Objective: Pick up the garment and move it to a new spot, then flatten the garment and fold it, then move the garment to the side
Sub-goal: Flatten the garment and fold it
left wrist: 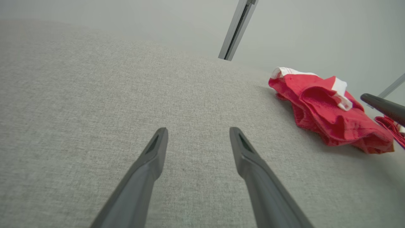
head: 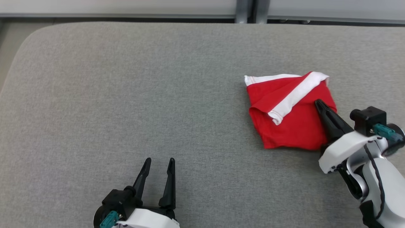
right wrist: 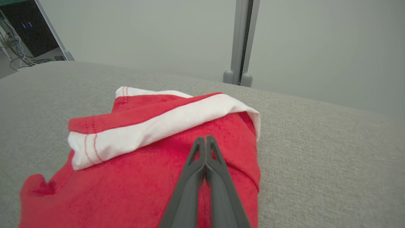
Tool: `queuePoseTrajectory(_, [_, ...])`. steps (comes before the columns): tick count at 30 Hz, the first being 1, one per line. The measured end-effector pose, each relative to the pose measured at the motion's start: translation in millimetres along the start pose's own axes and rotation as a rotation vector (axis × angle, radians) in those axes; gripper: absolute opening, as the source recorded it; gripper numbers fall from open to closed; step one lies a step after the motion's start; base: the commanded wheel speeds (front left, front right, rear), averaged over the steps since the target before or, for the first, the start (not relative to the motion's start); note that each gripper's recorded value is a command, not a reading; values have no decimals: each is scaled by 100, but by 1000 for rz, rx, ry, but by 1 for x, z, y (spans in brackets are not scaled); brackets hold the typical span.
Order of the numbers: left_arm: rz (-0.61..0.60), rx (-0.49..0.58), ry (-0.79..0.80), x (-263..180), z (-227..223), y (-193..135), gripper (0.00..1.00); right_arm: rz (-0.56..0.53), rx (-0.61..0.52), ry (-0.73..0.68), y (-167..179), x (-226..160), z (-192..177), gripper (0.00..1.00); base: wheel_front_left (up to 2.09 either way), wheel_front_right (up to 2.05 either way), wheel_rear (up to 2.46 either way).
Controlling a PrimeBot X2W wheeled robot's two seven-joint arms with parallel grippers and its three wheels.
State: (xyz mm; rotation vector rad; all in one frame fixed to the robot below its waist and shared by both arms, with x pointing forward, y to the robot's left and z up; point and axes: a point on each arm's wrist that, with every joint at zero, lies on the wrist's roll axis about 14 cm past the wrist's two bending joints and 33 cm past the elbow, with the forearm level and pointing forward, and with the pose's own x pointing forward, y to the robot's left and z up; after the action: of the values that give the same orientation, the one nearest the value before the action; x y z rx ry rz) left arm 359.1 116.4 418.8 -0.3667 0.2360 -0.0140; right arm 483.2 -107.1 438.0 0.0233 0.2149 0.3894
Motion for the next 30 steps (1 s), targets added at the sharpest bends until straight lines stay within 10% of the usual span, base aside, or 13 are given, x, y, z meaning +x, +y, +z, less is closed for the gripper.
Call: queuePoseTrajectory(30, [140, -46, -11, -20, 5, 32, 100, 241, -60, 107, 80, 91, -1, 0, 0, 0, 0])
